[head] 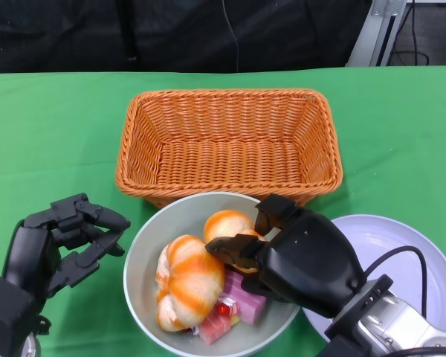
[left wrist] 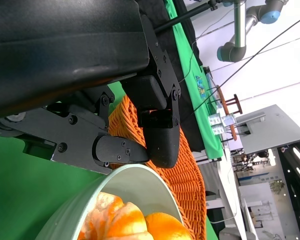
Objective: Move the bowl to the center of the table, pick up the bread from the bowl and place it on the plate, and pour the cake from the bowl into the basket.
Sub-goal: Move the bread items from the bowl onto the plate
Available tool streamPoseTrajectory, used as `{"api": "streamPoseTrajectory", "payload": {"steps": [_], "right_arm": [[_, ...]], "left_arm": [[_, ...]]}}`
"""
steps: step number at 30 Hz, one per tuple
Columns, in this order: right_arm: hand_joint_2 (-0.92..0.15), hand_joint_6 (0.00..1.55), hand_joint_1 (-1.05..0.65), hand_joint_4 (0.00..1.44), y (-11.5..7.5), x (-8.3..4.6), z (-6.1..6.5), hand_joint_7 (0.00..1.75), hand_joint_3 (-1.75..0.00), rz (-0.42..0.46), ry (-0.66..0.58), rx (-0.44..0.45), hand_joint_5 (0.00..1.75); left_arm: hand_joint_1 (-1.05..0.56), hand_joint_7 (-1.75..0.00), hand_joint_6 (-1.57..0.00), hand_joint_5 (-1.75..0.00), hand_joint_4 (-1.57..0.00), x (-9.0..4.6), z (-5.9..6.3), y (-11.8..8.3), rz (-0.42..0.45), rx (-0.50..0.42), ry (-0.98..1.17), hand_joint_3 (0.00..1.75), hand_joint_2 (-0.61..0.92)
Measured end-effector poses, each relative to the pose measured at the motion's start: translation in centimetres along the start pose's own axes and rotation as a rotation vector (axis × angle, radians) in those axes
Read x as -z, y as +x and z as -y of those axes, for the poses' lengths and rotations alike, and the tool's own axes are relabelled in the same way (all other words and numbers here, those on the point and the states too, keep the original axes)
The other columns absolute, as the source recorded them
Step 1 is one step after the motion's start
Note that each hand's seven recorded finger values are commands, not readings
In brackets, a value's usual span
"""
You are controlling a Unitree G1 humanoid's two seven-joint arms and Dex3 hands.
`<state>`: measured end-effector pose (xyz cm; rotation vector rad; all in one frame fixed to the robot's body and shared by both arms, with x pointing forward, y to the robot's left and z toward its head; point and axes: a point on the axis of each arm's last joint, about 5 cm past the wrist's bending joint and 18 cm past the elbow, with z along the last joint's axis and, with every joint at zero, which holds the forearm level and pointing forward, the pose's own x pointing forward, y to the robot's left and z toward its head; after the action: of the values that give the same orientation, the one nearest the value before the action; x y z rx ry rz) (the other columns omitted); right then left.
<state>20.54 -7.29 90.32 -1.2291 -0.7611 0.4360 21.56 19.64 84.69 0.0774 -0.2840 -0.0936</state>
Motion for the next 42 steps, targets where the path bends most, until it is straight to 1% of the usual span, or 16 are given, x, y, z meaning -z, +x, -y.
{"api": "streamPoseTrajectory", "payload": {"steps": [1, 3, 9, 11, 15, 18, 22, 25, 31, 34, 40, 42], "right_arm": [[-0.92, 1.06, -0.29, 0.79, 0.0, 0.0, 0.0, 0.03, -0.05, 0.000, 0.000, 0.000, 1.10], [-0.92, 1.06, -0.30, 0.80, 0.0, 0.0, 0.0, 0.02, -0.05, 0.000, 0.000, -0.001, 1.06], [-0.92, 1.06, -0.31, 0.81, 0.0, 0.0, 0.0, 0.02, -0.05, 0.000, 0.000, -0.001, 1.03], [-0.92, 1.06, -0.30, 0.82, 0.0, 0.0, 0.0, 0.01, -0.03, 0.001, 0.006, -0.002, 0.99], [-0.92, 1.08, -0.29, 0.83, 0.0, 0.1, -0.2, 0.01, -0.02, 0.008, 0.032, -0.005, 0.99], [-0.91, 1.10, -0.27, 0.80, 0.0, 0.3, -0.3, 0.02, -0.01, 0.016, 0.034, 0.007, 1.09], [-0.89, 1.14, -0.25, 0.73, 0.1, 0.5, -0.4, 0.02, 0.00, 0.028, 0.047, 0.015, 1.27], [-0.87, 1.15, -0.27, 0.71, 0.1, 0.6, -0.6, 0.02, 0.00, 0.031, 0.062, 0.022, 1.33], [-0.90, 1.19, -0.24, 0.70, 0.1, 0.8, -0.8, 0.03, -0.01, 0.035, 0.070, 0.037, 1.44], [-0.91, 1.19, -0.25, 0.70, 0.0, 0.9, -1.0, 0.03, -0.01, 0.031, 0.071, 0.043, 1.46], [-0.92, 1.21, -0.28, 0.76, 0.1, 1.1, -1.3, 0.03, -0.03, 0.036, 0.072, 0.069, 1.43], [-0.92, 1.22, -0.27, 0.77, 0.1, 1.2, -1.4, 0.03, -0.02, 0.037, 0.072, 0.077, 1.46]], "left_arm": [[-0.25, -0.92, -0.96, -1.25, -0.87, 0.0, 0.0, 0.0, 0.001, 0.000, 0.000, 0.23, 0.92], [-0.26, -0.92, -0.96, -1.25, -0.88, 0.0, 0.0, 0.0, 0.004, 0.001, -0.001, 0.22, 0.92], [-0.26, -0.92, -0.96, -1.24, -0.89, 0.0, 0.0, 0.0, 0.006, 0.009, -0.002, 0.21, 0.92], [-0.26, -0.92, -0.97, -1.23, -0.89, 0.0, 0.0, 0.0, 0.005, 0.010, -0.001, 0.21, 0.92], [-0.26, -0.93, -0.96, -1.23, -0.89, 0.1, 0.0, -0.1, 0.003, 0.012, 0.002, 0.22, 0.92], [-0.27, -0.93, -0.96, -1.24, -0.88, 0.1, 0.0, -0.1, 0.003, 0.014, 0.005, 0.22, 0.92], [-0.28, -0.93, -0.95, -1.24, -0.87, 0.1, 0.0, -0.1, 0.004, 0.013, 0.008, 0.21, 0.92], [-0.26, -0.93, -0.96, -1.24, -0.87, 0.1, 0.0, -0.2, 0.002, 0.008, 0.008, 0.21, 0.92], [-0.29, -0.93, -0.96, -1.25, -0.87, 0.3, 0.1, -0.3, -0.010, 0.007, 0.006, 0.21, 0.92], [-0.28, -0.93, -0.96, -1.25, -0.87, 0.3, 0.1, -0.4, -0.010, 0.002, 0.006, 0.21, 0.92], [-0.27, -0.93, -0.96, -1.25, -0.87, 0.4, 0.1, -0.5, -0.006, -0.003, 0.008, 0.22, 0.92], [-0.26, -0.93, -0.96, -1.25, -0.87, 0.4, 0.1, -0.5, -0.007, -0.003, 0.009, 0.22, 0.92]]}}
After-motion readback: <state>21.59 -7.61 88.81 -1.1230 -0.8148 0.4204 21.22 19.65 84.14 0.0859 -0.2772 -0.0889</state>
